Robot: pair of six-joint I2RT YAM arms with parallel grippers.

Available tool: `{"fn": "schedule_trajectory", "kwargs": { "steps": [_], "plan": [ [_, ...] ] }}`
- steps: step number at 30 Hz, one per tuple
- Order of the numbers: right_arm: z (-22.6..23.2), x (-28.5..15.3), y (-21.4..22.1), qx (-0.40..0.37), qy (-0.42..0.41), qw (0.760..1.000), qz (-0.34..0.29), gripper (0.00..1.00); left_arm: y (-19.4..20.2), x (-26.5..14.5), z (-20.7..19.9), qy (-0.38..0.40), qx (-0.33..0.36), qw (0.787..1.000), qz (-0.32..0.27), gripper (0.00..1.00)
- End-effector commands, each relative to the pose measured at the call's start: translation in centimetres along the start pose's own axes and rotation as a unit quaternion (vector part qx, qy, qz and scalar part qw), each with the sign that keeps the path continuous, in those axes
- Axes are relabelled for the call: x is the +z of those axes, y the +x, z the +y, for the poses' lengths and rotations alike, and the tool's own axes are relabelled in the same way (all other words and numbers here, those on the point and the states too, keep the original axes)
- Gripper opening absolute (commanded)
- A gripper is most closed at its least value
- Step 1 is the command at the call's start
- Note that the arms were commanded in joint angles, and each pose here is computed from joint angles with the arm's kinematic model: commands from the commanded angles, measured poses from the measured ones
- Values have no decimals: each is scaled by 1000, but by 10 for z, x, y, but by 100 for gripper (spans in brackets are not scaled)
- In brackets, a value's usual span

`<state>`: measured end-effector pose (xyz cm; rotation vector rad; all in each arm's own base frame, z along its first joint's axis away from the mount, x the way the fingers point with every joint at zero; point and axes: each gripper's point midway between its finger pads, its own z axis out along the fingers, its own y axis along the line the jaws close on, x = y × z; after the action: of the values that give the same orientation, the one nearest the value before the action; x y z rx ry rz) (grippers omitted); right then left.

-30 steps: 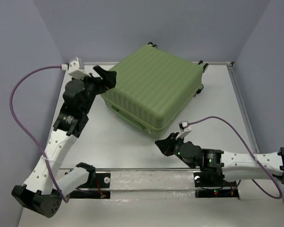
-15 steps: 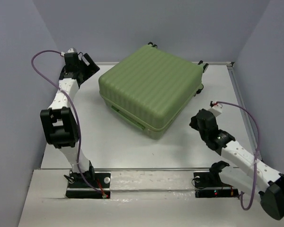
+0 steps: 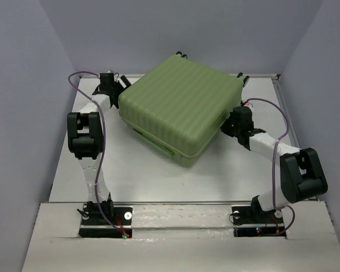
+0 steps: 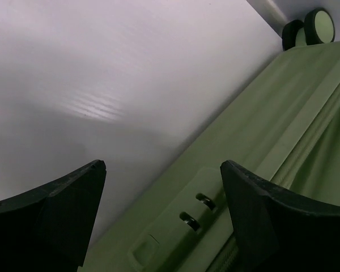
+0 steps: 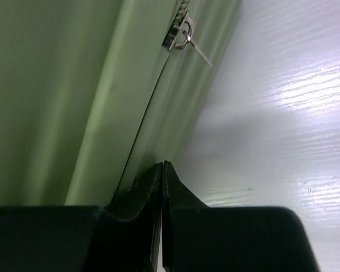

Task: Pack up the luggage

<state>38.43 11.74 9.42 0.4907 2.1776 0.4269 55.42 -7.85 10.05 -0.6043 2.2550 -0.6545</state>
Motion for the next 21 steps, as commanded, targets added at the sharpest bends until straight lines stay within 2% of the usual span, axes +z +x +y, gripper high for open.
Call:
{"fn": "schedule_trajectory", "kwargs": {
  "steps": [1,2,4,5,8,9,10,13,14,15,16,17,19,20,21],
  "plan": [
    [68,2,-36,-20,-135,990,-27,8,14,-32,-58,109,-6,994,-21,94],
    [77,2,-43,-26,-149,988,-31,9,37,-34,-41,99,-21,995,-7,94],
    [91,7,-38,-39,-179,983,-7,10,47,-45,-43,104,-41,993,-26,95],
    [105,6,-49,-46,-199,979,-12,11,55,-57,-43,110,-41,992,-39,95],
    [131,14,-33,-71,-245,966,33,16,80,-77,-38,98,-35,993,-59,95],
    [152,10,-41,-85,-270,959,32,17,85,-81,-35,93,-36,993,-67,95],
    [151,19,-33,-89,-268,958,53,19,89,-96,-46,111,-28,990,-79,95],
    [178,17,-37,-100,-310,943,68,23,118,-109,-27,94,-29,992,-78,95],
    [179,21,-34,-99,-312,942,76,26,122,-123,-41,114,-20,989,-88,95],
    [184,20,-40,-98,-315,941,73,31,138,-125,-28,99,-18,991,-83,95],
    [182,24,-38,-98,-312,942,75,31,145,-131,-28,101,-14,991,-84,95],
    [185,25,-41,-98,-311,942,76,37,158,-143,-27,110,-12,990,-83,95],
    [186,25,-43,-100,-306,943,79,42,164,-155,-27,116,-11,989,-94,95],
    [185,27,-47,-98,-295,947,78,49,162,-171,-33,130,-11,985,-111,95],
    [184,29,-47,-103,-291,948,78,53,178,-174,-28,132,-12,986,-100,95]
  ]
}}
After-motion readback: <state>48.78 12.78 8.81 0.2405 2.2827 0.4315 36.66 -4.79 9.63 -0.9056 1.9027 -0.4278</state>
